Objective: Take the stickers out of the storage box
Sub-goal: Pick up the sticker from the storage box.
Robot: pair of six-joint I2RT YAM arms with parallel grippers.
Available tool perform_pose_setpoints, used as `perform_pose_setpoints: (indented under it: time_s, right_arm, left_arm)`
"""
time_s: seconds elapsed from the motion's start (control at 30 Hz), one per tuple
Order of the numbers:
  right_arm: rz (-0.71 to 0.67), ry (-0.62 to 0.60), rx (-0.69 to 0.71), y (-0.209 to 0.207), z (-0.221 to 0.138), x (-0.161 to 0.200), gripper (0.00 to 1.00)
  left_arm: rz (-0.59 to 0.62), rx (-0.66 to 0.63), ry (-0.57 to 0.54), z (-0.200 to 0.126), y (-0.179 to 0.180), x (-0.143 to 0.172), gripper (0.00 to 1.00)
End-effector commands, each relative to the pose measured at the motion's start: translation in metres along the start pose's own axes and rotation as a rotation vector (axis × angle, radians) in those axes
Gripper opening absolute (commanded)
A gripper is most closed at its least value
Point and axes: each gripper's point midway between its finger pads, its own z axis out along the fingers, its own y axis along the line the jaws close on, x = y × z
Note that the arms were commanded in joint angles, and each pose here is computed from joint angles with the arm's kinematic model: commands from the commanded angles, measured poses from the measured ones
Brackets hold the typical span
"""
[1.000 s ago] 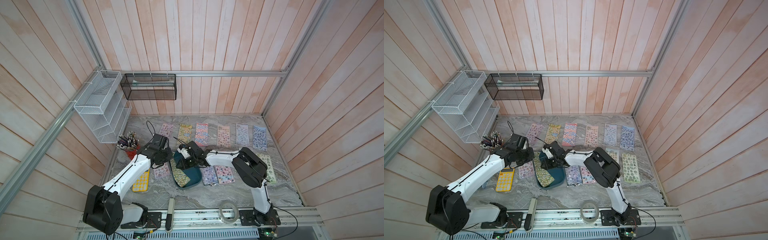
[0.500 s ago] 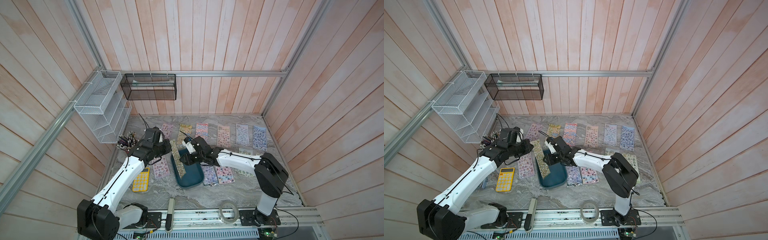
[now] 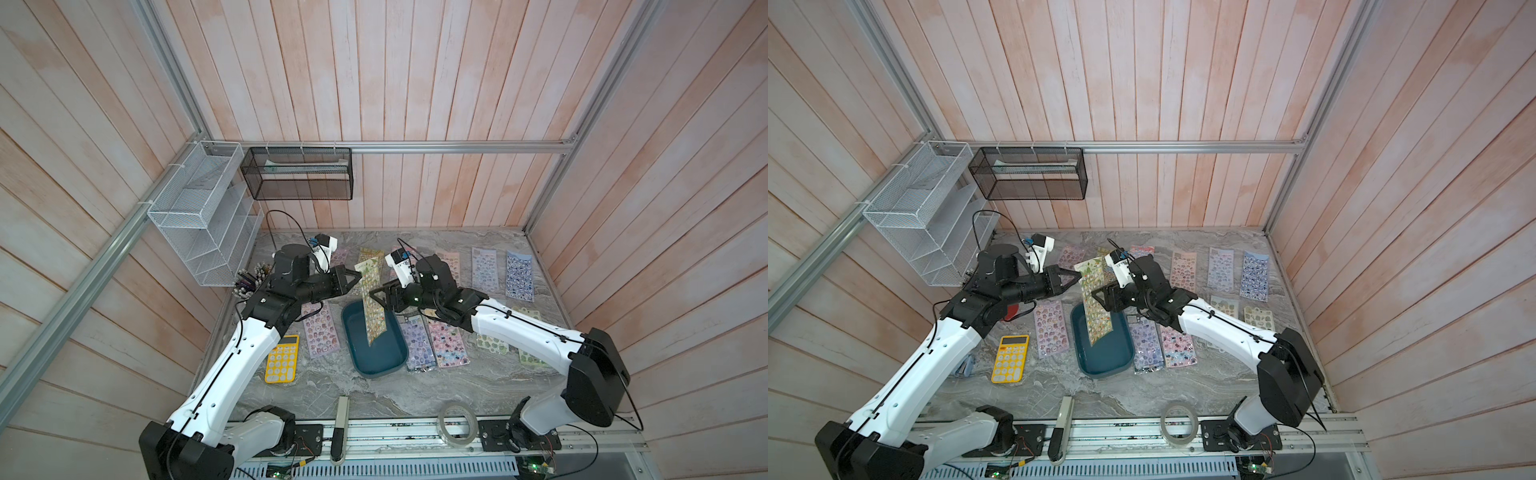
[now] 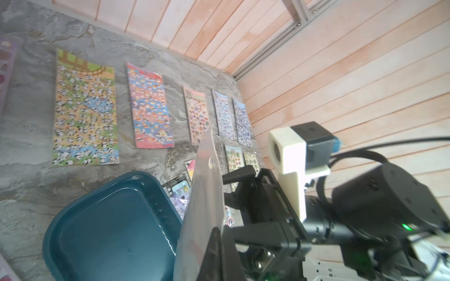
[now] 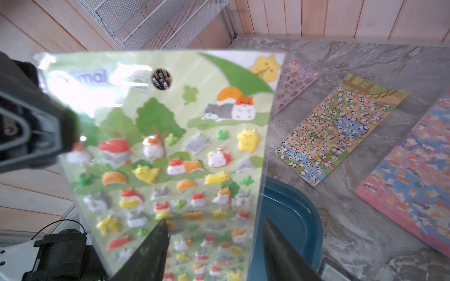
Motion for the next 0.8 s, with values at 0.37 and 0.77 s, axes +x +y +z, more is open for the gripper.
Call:
perform_pose_setpoints:
  time_s: [0.37,0.77]
  right_arm:
    - [-0.011,-0.076,-0.441,0.057,-0.055,-0.016,0.60]
    - [0.014,-0.079,-0.408,0.052,-0.065,-0.010,0.00]
  left_arm:
    - [0.120,0.266,-0.030,-0.024,-0.068,-0.018,0.00]
    - [0.090,0.068,-0.092,-0.029,-0.032,-0.019,0.44]
